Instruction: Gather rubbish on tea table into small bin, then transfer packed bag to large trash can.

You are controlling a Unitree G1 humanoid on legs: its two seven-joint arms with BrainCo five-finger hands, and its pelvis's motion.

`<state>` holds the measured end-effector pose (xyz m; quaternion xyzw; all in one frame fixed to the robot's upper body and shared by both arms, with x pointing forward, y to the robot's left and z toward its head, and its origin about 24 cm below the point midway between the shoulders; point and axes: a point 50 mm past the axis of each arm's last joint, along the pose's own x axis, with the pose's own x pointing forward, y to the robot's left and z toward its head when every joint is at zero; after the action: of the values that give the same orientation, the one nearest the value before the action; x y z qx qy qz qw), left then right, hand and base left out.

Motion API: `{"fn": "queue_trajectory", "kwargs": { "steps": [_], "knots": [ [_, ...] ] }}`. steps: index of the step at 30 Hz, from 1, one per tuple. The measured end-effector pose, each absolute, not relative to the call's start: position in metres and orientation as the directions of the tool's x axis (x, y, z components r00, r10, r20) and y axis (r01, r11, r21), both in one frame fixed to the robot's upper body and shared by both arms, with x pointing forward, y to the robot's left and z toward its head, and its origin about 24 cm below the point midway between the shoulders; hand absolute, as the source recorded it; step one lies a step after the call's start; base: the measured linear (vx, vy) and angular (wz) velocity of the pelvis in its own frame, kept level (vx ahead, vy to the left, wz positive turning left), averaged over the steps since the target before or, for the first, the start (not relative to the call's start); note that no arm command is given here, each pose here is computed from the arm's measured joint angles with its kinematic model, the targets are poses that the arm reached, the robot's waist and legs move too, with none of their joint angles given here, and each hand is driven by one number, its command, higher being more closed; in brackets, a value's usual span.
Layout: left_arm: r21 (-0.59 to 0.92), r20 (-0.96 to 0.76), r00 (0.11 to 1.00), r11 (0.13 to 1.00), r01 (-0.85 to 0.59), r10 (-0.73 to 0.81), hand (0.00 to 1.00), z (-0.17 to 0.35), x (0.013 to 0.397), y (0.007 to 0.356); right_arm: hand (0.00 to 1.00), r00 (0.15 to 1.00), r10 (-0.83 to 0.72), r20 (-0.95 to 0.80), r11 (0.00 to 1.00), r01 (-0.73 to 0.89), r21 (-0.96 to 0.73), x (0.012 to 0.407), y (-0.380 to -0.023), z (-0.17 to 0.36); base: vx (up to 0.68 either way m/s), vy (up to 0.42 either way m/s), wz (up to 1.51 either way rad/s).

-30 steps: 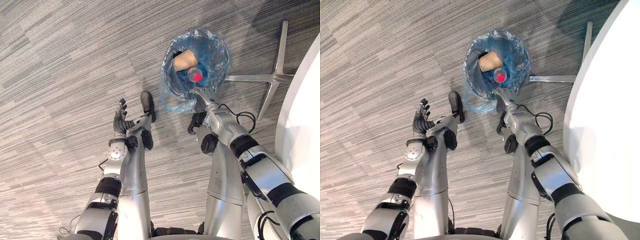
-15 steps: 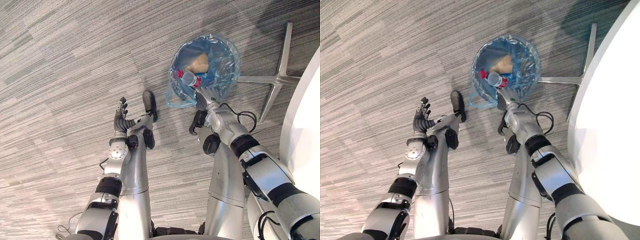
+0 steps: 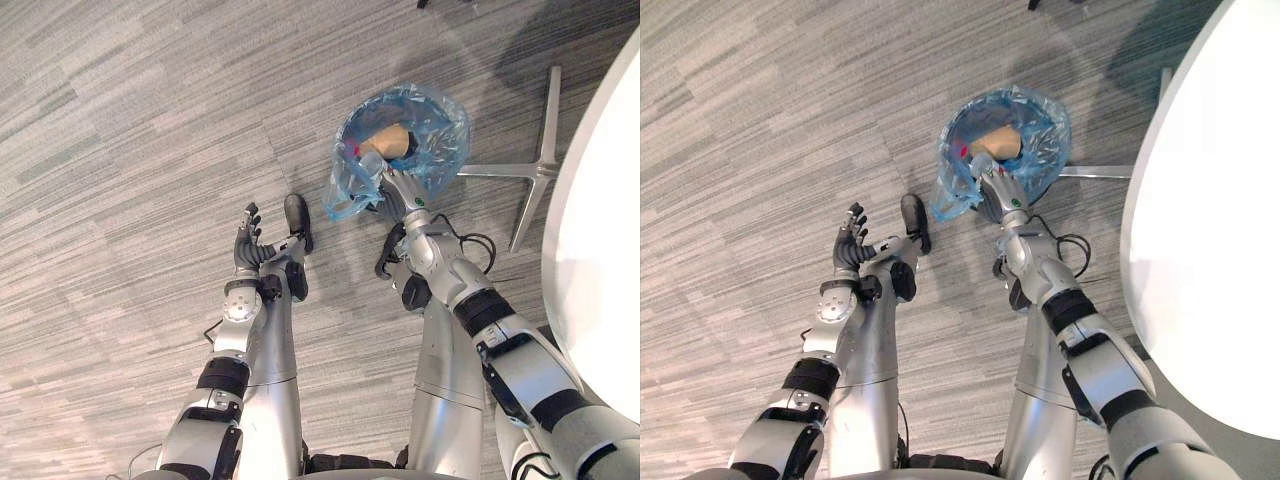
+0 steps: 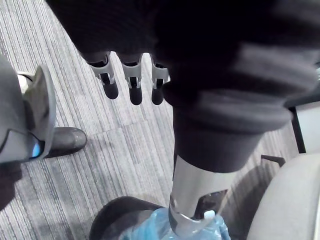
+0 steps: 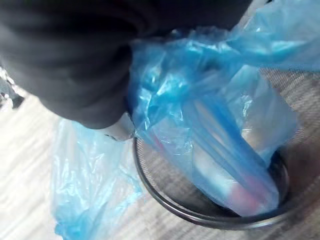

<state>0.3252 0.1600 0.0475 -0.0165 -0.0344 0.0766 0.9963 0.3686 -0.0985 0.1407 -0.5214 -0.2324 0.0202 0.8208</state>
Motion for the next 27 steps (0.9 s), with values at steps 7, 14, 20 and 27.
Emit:
{"fn": "queue_trajectory", "kwargs": {
  "steps": [7,14,20,27],
  "knots": [
    [0.003,-0.001,0.991,0.991,-0.133,0.133,0.0,0.025,0.307,0.158,1.0,0.867,0.256,0.428,0.615,0.196,-0.764,0.337,-0.092,0.132,-0.05,-0.028,-0.03],
    [0.043,-0.051,0.992,0.993,-0.109,0.112,0.0,0.006,0.283,0.159,1.0,0.851,0.271,0.451,0.725,0.128,-0.677,0.299,-0.081,0.117,0.04,-0.017,-0.05],
    [0.08,-0.128,0.985,0.991,-0.103,0.113,0.0,-0.016,0.257,0.165,1.0,0.853,0.294,0.431,0.767,0.059,-0.639,0.273,-0.078,0.103,0.09,0.002,-0.03],
    [0.158,-0.184,0.98,0.987,-0.04,0.069,0.0,-0.031,0.229,0.173,1.0,0.856,0.368,0.362,0.78,-0.072,-0.622,0.262,-0.075,0.09,0.16,0.019,-0.03]
  ]
}}
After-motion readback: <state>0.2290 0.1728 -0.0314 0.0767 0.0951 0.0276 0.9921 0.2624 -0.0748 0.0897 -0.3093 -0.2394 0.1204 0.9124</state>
